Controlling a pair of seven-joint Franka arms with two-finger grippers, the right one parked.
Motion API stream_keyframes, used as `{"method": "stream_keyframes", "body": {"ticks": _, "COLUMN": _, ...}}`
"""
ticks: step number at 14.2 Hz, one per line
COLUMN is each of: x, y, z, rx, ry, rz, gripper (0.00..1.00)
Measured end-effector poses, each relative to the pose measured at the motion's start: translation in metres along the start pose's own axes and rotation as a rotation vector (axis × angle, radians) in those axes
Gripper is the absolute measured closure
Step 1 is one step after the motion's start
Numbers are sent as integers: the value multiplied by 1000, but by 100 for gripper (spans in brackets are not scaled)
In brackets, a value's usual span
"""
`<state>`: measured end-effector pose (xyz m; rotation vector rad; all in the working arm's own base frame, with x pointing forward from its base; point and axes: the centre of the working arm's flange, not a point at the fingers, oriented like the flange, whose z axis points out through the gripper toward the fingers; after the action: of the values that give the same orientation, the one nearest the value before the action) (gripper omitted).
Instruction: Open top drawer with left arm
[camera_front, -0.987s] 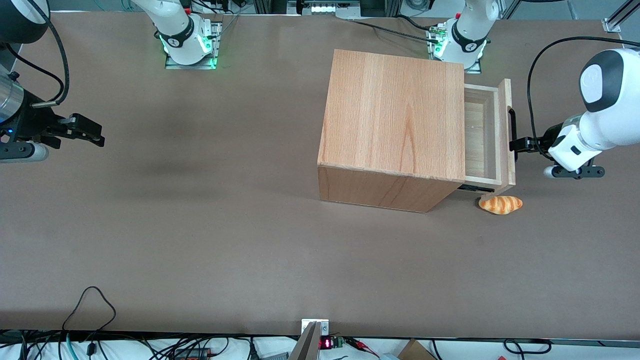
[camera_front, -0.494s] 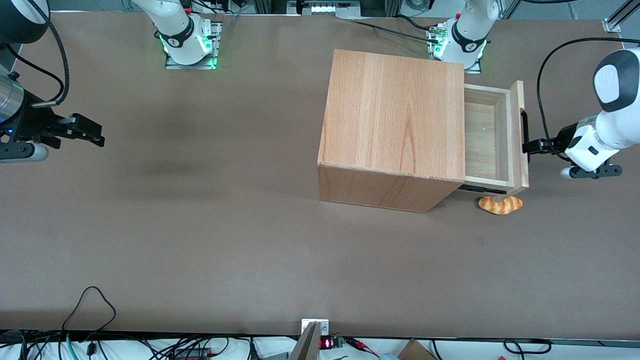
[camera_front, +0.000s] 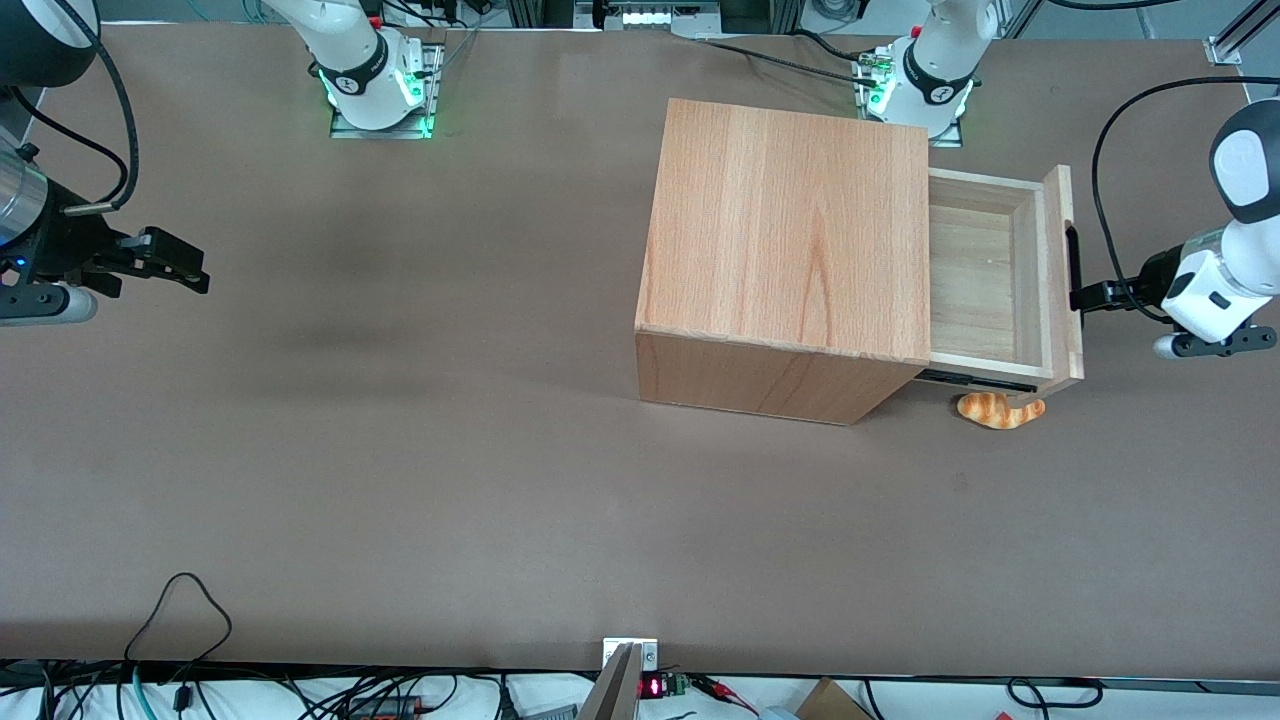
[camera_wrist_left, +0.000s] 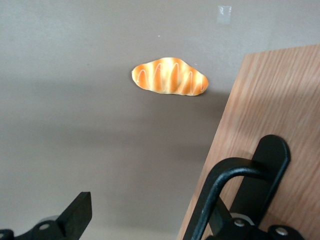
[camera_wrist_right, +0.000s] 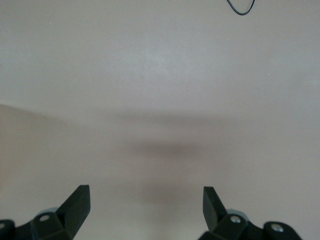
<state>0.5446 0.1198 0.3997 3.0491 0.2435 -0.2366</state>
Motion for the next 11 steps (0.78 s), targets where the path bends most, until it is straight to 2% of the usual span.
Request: {"method": "stream_keyframes", "body": {"ticks": 11, "x": 7, "y": -36, "z": -2, "rx": -8, "ry": 33, "rz": -30, "gripper": 0}}
